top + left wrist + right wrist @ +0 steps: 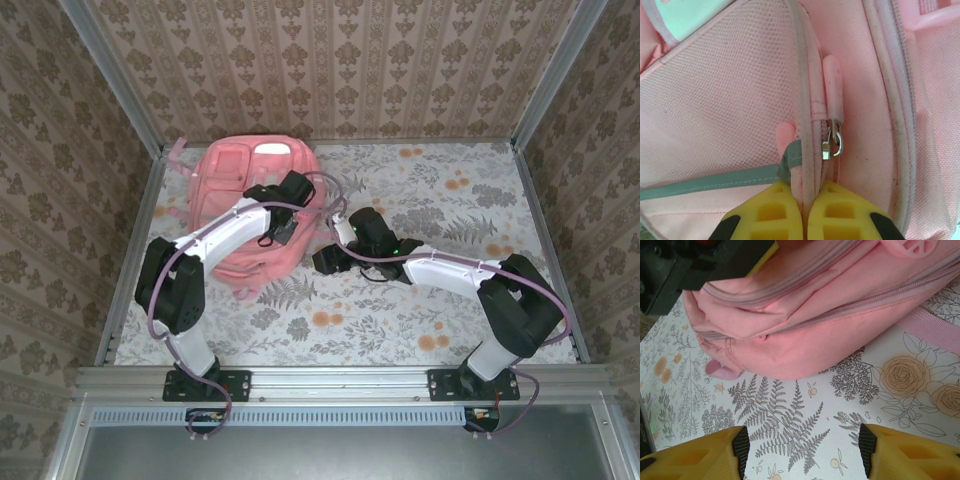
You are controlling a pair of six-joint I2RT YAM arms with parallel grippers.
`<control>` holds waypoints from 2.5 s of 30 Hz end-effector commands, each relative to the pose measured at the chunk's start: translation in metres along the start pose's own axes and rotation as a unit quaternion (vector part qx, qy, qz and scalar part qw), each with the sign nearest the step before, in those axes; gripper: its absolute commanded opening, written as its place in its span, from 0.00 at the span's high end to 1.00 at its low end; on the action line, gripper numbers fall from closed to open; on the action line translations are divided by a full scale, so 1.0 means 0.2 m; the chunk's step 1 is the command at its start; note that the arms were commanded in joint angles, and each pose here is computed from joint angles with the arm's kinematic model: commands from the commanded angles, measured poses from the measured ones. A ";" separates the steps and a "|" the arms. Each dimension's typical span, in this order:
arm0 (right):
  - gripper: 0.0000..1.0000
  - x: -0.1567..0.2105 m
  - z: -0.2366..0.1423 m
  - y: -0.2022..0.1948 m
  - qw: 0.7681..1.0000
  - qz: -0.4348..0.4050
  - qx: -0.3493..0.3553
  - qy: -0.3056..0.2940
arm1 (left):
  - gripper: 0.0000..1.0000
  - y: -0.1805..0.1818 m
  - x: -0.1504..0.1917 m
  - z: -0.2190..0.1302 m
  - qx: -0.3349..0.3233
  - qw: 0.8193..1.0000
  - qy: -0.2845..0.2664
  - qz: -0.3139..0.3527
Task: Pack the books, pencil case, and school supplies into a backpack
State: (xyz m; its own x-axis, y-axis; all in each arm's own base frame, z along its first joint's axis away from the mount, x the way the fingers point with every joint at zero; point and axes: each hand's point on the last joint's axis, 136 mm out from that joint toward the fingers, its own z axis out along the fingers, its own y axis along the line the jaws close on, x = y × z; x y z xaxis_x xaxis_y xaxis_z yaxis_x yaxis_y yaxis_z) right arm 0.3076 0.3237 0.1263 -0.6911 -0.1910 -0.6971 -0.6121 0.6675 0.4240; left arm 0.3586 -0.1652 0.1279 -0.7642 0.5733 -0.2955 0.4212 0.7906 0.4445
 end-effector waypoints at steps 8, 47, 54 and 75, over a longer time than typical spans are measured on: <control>0.38 -0.08 0.19 0.26 0.994 -0.087 -0.058 0.008 | 1.00 0.18 -0.19 -0.30 -0.003 0.995 -0.087 -0.059; 0.45 -0.09 0.64 0.29 0.955 -0.277 -0.043 -0.093 | 1.00 0.20 -0.17 -0.36 0.069 0.982 -0.091 -0.148; 0.55 0.00 0.66 0.30 0.951 -0.297 -0.041 -0.073 | 1.00 0.19 -0.17 -0.34 0.072 0.982 -0.088 -0.151; 1.00 -0.02 0.55 0.16 0.964 -0.255 0.047 -0.066 | 1.00 0.19 -0.12 -0.31 0.075 0.982 -0.081 -0.153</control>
State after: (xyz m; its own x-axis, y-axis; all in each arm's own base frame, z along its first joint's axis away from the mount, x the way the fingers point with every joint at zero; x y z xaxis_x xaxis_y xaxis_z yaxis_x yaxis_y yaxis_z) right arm 0.3219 0.4482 0.0809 -0.1757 -0.4141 -0.8931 -0.8759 0.4798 -0.0501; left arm 0.3637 -0.1628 0.1801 -0.8073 0.3769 -0.4541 0.2963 0.9243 0.2405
